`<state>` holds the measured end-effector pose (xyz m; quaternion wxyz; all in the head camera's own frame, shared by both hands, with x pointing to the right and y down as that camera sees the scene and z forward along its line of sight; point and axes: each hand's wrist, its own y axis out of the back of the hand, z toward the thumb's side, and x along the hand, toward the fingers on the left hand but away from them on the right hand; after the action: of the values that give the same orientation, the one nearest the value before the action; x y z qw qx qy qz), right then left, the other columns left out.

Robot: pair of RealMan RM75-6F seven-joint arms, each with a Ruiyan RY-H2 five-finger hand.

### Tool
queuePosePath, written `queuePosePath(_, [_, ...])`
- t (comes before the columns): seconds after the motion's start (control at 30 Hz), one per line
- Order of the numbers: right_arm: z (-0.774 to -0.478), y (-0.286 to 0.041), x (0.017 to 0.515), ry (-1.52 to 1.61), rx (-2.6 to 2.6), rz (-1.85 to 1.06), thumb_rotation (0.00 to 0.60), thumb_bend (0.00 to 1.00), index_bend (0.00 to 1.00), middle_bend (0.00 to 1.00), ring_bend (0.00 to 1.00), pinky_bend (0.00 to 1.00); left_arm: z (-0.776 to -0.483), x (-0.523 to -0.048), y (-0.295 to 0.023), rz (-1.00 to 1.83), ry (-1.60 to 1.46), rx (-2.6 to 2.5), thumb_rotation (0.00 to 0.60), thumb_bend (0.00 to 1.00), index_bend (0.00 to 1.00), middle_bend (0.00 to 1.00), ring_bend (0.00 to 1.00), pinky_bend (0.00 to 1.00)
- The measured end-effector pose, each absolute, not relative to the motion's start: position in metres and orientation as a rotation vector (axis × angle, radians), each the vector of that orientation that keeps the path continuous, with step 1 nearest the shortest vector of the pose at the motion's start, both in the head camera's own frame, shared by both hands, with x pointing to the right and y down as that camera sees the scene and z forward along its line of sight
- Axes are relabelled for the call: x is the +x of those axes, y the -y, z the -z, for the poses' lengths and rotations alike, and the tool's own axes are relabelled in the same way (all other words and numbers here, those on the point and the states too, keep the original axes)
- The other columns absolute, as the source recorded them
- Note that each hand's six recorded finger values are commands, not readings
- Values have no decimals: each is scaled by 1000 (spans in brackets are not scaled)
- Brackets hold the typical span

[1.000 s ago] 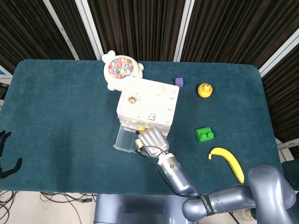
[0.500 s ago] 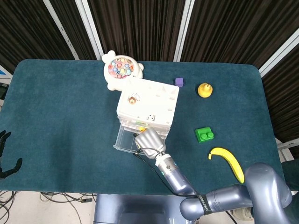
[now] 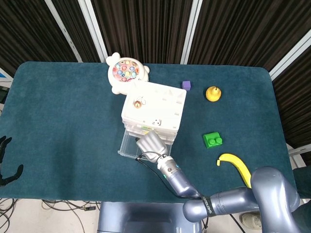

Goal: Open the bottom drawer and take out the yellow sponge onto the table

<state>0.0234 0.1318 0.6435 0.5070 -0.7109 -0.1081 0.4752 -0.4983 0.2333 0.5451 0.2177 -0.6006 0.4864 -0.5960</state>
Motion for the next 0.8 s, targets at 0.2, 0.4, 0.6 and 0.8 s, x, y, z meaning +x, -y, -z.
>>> queuePosePath(0.2, [-646, -130, 23, 244, -1690, -1146, 600, 204, 407, 1000, 1000, 1000, -545, -498, -233, 1650, -1349, -1661, 600, 359, 34, 0, 0, 0])
queuePosePath(0.4, [-647, -130, 20, 235, -1677, -1141, 600, 204, 408, 1000, 1000, 1000, -544, -499, -233, 1650, -1350, -1658, 600, 359, 34, 0, 0, 0])
queuePosePath(0.6, [-650, -131, 17, 214, -1670, -1137, 600, 204, 408, 1000, 1000, 1000, -545, -499, -233, 1650, -1350, -1659, 600, 359, 34, 0, 0, 0])
queuePosePath(0.8, [-653, -131, 14, 198, -1652, -1134, 600, 204, 411, 1000, 1000, 1000, -545, -498, -233, 1650, -1349, -1661, 600, 359, 34, 0, 0, 0])
